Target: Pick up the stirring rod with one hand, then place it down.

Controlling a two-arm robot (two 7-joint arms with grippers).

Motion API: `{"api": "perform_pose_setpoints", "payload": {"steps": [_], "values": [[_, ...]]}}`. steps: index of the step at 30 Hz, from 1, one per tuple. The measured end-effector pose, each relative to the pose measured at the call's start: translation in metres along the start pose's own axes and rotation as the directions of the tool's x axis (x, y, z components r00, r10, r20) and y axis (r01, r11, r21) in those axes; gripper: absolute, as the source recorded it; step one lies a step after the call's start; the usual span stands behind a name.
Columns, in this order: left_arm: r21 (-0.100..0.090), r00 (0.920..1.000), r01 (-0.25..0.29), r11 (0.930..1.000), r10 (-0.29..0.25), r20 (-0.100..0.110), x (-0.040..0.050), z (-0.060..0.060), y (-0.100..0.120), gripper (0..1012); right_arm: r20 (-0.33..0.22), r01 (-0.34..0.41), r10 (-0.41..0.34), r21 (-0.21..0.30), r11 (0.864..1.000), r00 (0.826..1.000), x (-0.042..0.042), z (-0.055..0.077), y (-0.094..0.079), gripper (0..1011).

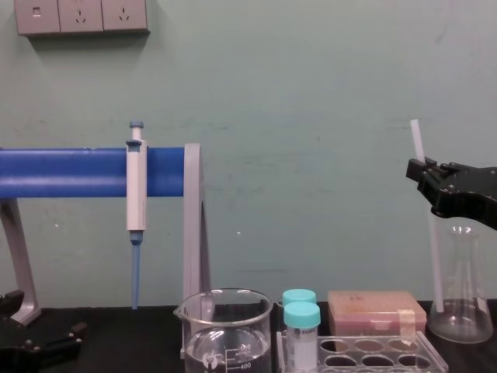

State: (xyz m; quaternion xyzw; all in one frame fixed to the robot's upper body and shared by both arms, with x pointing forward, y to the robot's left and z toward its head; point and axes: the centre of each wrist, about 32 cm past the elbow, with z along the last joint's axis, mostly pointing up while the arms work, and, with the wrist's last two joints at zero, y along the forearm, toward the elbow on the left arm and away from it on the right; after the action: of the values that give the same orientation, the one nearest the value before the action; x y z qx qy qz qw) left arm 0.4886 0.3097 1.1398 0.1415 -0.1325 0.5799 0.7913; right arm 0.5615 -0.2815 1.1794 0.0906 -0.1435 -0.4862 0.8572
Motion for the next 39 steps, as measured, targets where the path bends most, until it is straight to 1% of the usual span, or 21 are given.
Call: {"api": "perform_pose_setpoints", "payload": {"steps": [39], "values": [[0.0,1.0,0.0,1.0,0.0,0.0,0.0,0.0,0.0,1000,0.0,0.0,0.0,0.0,1.0,1.0,0.0,0.0,0.0,68]]}}
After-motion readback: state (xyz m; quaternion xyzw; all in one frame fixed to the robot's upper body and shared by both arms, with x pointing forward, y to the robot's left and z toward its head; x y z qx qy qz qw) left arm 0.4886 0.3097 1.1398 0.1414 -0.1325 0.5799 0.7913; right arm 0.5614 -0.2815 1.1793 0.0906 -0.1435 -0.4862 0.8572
